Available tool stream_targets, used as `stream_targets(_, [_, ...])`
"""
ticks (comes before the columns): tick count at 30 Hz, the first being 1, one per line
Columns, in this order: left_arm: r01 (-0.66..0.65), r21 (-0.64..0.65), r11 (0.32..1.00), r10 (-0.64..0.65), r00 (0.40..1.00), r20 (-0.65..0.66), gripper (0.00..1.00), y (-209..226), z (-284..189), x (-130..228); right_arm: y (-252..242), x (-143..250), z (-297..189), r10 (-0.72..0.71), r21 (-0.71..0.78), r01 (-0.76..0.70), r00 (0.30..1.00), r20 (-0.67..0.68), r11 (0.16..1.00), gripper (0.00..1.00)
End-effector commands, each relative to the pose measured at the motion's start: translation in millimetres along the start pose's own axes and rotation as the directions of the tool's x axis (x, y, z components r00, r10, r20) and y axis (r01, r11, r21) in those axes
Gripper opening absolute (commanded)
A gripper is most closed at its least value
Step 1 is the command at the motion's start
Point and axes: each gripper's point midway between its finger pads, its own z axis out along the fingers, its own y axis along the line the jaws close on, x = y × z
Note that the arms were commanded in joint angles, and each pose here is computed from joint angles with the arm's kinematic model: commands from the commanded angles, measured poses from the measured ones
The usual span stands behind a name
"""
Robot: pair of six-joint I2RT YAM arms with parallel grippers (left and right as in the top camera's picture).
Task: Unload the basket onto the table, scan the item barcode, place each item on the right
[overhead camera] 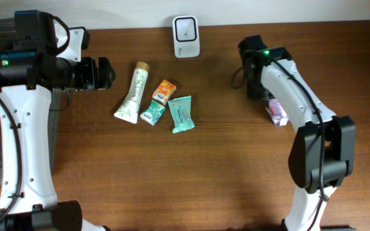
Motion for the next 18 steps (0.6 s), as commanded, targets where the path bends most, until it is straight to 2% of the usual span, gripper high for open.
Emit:
stream_targets(1, [-0.002, 0.011, 1.000, 0.002, 1.000, 0.002, 0.99, -2, 0, -1, 68, 2, -35, -0.033, -0.295, 0.038, 0.999, 0.023, 0.955, 0.62])
stream_targets(4, [-0.002, 0.011, 1.000, 0.002, 1.000, 0.002, 0.99, -2, 0, -1, 103, -12, -81, -0.046, -0.450, 0.081, 0.995, 0.089, 0.889, 0.66])
stream_targets(6, [-0.002, 0.011, 1.000, 0.002, 1.000, 0.002, 0.99, -2, 0, -1, 98, -30, -105, -0.036, -0.457, 0.105, 0.987, 0.158, 0.883, 0.82])
stream_targets(9, [-0.002, 0.011, 1.000, 0.002, 1.000, 0.002, 0.99, -2, 0, -1, 69, -53, -110, 0.005, -0.445, 0.088, 0.979, 0.203, 0.891, 0.98])
stream_targets(12, [-0.002, 0.011, 1.000, 0.002, 1.000, 0.002, 0.99, -2, 0, -1, 8, -52, -76, 0.059, -0.434, -0.005, 0.992, 0.110, 0.901, 1.00])
stream_targets(14, [-0.002, 0.011, 1.000, 0.002, 1.000, 0.002, 0.99, -2, 0, -1, -6, -45, -69, -0.009, -0.500, 0.057, 0.995, 0.098, 0.864, 0.99])
stream_targets(16, [-0.002, 0.011, 1.000, 0.002, 1.000, 0.002, 0.99, -2, 0, -1, -24, -26, -54, -0.087, -0.599, 0.115, 0.993, 0.075, 0.792, 0.99])
stream_targets(18, [-0.002, 0.011, 1.000, 0.002, 1.000, 0.002, 0.99, -2, 0, -1, -33, -11, -33, -0.068, -0.641, 0.060, 0.998, 0.012, 0.765, 0.98])
